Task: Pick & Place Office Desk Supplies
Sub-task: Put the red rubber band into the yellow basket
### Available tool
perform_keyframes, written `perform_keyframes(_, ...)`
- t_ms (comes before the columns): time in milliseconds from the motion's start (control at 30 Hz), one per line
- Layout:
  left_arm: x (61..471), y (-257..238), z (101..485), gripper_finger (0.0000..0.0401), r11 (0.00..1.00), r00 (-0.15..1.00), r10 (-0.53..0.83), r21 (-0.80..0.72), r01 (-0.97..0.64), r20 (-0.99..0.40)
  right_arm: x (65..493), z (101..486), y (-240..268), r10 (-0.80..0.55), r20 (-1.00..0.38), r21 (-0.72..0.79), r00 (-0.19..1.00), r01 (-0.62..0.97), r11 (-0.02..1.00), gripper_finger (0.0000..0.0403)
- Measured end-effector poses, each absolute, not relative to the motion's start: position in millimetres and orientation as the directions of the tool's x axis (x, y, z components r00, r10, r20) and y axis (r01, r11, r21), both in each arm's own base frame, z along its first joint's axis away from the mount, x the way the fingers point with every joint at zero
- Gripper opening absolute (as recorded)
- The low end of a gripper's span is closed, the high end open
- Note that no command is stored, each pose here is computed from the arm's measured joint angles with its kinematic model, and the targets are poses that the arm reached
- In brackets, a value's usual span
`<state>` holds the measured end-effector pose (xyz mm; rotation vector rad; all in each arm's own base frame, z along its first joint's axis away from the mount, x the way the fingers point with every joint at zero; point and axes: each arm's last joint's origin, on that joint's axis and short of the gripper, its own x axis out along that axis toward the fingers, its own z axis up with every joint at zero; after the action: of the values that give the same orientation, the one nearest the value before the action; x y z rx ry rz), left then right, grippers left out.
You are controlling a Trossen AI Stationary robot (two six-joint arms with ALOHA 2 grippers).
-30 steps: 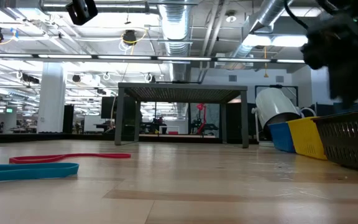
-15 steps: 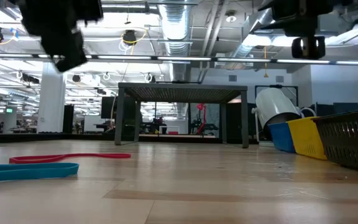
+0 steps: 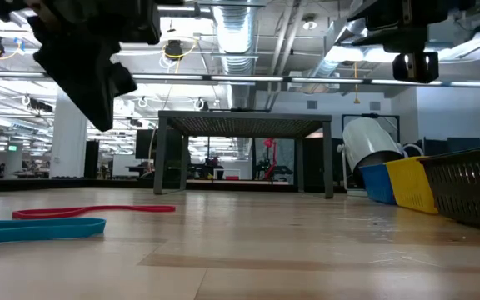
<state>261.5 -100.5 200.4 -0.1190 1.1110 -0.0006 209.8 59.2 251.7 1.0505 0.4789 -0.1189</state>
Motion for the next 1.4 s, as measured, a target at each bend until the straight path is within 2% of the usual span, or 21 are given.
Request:
perform_keyframes(133,266.8,-105.9,194.9,0.0002,0.998,0.391,-0.046,-0.059,-0.021,-0.919,209.4,251.2,59.8,0.133,-0.44,0.802,0.888,0.322,0.503,0.012)
perform_keyframes(267,270.4,-108.5,181.5,0.0014,0.995,0.334,-0.069,-0.09,-0.048,-0.94,208.9,251.1,60.9,0.137,-0.442,0.801,0.887,0.321,0.505,0.012)
perform_keyframes(433,274.4,-111.4,171.0,0.0074,0.989,0.291,-0.123,-0.141,-0.042,-0.949,208.4,251.0,62.5,0.144,-0.443,0.801,0.885,0.318,0.507,0.012)
perform_keyframes(633,278.1,-109.9,171.4,0.0161,0.995,0.351,-0.045,-0.074,-0.07,-0.935,207.2,250.3,65.3,0.155,-0.45,0.797,0.88,0.317,0.514,0.012)
perform_keyframes(800,282.6,-110.0,164.5,0.02,0.996,0.369,0.006,-0.028,-0.088,-0.929,206.3,250.2,67.5,0.164,-0.451,0.796,0.877,0.313,0.518,0.012)
perform_keyframes(933,285.7,-110.2,153.5,0.0201,0.995,0.352,0.048,0.014,-0.097,-0.935,205.5,250.2,69.9,0.173,-0.451,0.796,0.876,0.306,0.522,0.012)
perform_keyframes(1133,289.7,-109.0,142.9,0.0182,0.988,0.357,0.132,0.095,-0.12,-0.925,204.0,250.2,74.1,0.188,-0.45,0.796,0.873,0.297,0.528,0.012)
perform_keyframes(1400,295.3,-110.1,128.4,0.0164,0.99,0.333,0.118,0.085,-0.113,-0.935,203.2,250.8,77.0,0.2,-0.445,0.798,0.873,0.286,0.53,0.012)
